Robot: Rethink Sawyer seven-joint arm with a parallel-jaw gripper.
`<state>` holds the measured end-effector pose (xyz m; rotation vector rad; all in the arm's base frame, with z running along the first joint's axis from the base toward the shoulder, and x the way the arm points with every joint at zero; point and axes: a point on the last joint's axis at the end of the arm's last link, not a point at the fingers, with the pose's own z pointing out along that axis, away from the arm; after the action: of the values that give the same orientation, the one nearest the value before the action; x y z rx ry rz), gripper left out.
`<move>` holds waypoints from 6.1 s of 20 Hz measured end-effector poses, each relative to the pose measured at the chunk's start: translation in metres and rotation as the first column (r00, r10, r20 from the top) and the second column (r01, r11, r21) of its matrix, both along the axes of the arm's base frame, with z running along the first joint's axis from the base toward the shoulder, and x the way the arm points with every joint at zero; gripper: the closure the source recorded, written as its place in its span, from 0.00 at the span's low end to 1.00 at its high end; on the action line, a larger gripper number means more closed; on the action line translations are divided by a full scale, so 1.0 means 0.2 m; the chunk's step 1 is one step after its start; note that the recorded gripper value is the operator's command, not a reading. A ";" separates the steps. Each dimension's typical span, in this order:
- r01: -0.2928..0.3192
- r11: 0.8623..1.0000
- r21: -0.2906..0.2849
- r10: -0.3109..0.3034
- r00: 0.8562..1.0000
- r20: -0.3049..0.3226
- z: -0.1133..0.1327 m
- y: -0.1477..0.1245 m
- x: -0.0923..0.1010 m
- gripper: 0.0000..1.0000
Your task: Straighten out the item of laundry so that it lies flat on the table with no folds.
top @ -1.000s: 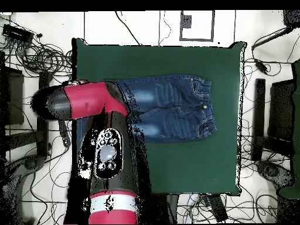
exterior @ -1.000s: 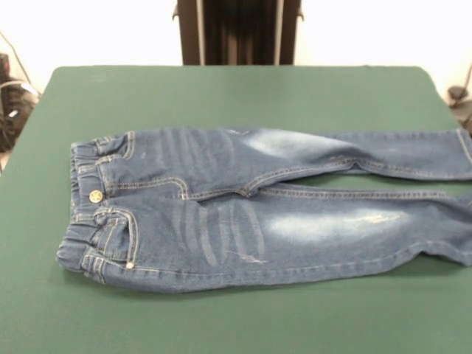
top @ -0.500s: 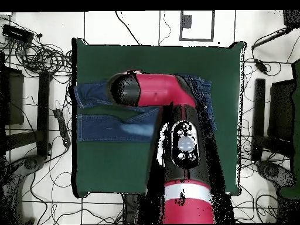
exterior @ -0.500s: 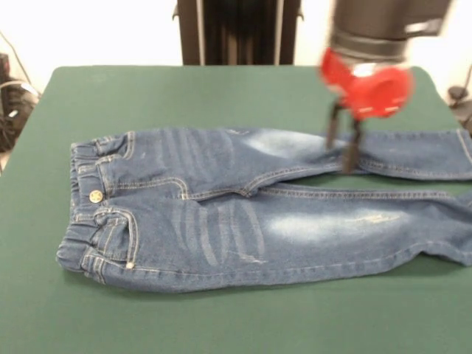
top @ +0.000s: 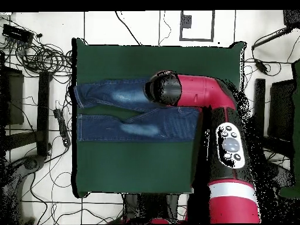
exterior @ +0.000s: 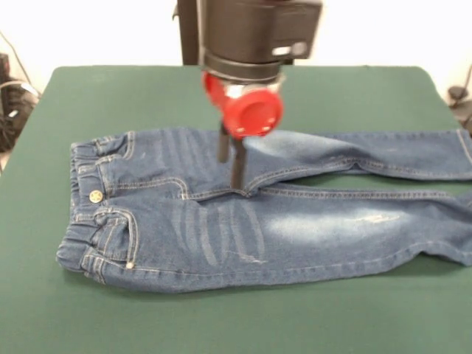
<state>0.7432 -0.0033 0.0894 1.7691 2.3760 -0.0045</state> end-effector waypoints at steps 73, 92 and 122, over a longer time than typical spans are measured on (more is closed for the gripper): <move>-0.083 0.997 0.001 0.082 0.988 -0.133 -0.46 -0.62 -0.33 0.00; -0.080 0.997 -0.023 0.075 0.984 -0.162 -0.63 -0.78 -0.34 0.00; -0.401 0.909 0.110 0.415 0.856 -0.308 -0.64 -0.89 -0.16 0.00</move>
<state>0.7120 -0.1816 -0.0377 1.3225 2.9689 -0.2077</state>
